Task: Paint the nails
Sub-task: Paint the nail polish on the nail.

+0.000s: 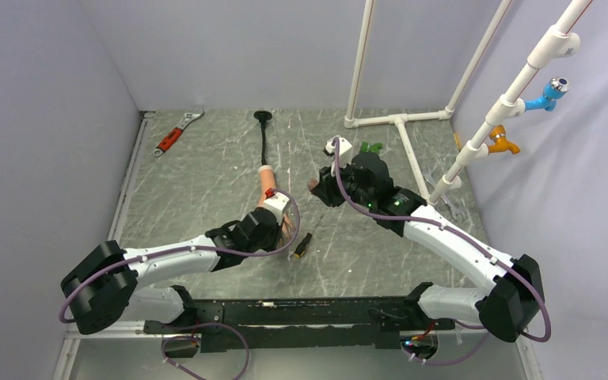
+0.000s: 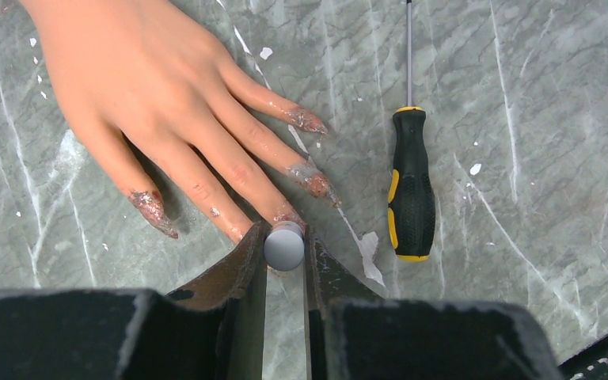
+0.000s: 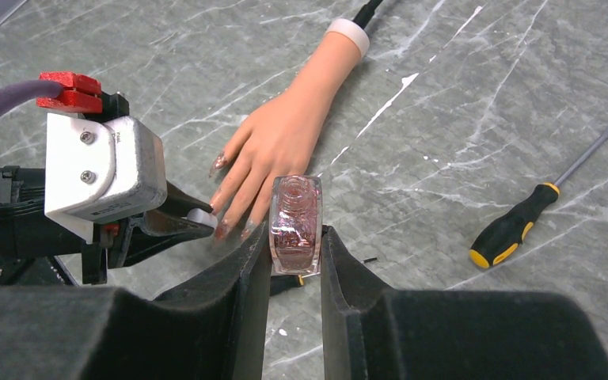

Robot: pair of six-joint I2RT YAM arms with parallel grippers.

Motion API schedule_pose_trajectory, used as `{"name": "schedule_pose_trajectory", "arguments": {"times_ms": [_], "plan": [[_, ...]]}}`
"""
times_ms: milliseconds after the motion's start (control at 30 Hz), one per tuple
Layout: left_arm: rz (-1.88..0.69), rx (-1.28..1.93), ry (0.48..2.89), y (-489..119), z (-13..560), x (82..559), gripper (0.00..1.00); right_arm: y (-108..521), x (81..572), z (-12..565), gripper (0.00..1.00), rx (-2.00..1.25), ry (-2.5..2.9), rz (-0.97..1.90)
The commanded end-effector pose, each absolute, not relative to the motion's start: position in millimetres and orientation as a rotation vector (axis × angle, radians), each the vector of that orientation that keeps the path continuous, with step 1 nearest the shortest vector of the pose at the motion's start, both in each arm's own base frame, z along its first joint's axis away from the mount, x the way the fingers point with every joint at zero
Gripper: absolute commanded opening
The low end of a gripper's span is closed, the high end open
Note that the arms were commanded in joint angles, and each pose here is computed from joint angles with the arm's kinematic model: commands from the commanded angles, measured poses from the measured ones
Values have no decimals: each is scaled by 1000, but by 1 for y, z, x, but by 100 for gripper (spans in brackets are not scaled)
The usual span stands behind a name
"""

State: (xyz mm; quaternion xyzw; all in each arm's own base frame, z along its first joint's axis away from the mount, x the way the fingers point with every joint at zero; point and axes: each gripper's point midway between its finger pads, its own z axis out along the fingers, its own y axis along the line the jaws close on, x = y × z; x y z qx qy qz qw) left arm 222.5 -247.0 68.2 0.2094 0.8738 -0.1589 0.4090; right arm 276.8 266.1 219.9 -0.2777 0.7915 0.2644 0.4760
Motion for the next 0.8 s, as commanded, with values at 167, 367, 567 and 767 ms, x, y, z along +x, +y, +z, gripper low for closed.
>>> {"name": "schedule_pose_trajectory", "arguments": {"times_ms": [167, 367, 567, 767], "plan": [[-458, 509, 2165, -257, 77, 225, 0, 272, 282, 235, 0, -659, 1870, 676], [-576, 508, 2180, -262, 69, 209, 0, 272, 282, 235, 0, -666, 1876, 677], [-593, 508, 2188, -260, 65, 203, 0, 272, 284, 232, 0, -665, 1887, 664], [-593, 506, 2170, -259, 71, 204, 0, 273, 285, 231, 0, -668, 1896, 662]]}}
